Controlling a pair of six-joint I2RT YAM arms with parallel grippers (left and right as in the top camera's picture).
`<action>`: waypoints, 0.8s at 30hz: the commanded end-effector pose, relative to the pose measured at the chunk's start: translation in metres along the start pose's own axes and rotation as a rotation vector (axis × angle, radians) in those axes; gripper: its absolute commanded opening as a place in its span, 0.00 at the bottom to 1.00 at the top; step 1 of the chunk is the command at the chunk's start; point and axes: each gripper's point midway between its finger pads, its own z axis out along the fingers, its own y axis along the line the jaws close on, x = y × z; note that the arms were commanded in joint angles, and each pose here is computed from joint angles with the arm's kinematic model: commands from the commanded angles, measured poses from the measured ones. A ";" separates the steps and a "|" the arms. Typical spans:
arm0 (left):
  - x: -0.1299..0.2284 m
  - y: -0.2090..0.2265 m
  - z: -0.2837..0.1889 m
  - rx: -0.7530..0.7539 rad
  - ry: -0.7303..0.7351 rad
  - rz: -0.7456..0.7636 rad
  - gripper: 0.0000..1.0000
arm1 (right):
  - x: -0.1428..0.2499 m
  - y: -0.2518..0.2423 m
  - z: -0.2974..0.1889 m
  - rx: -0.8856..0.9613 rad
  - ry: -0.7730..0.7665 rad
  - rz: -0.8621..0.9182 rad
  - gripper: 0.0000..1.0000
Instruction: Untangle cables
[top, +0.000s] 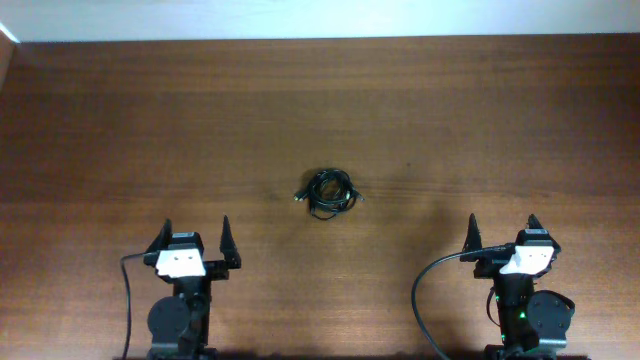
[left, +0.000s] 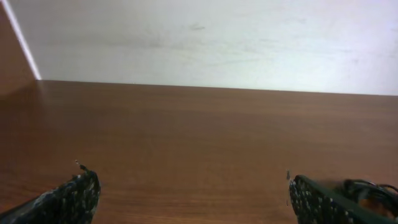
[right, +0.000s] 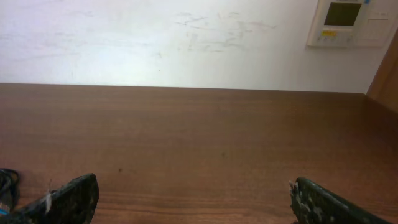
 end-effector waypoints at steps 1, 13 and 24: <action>-0.001 0.008 0.000 -0.046 -0.007 0.018 0.99 | 0.002 0.001 0.000 0.000 0.004 0.007 0.99; -0.093 -0.067 -0.033 0.400 -0.405 0.047 0.99 | 0.002 0.001 0.000 0.000 0.004 0.007 0.98; -0.163 -0.082 -0.050 0.483 -0.361 0.120 0.99 | 0.002 0.001 0.000 0.000 0.004 0.007 0.98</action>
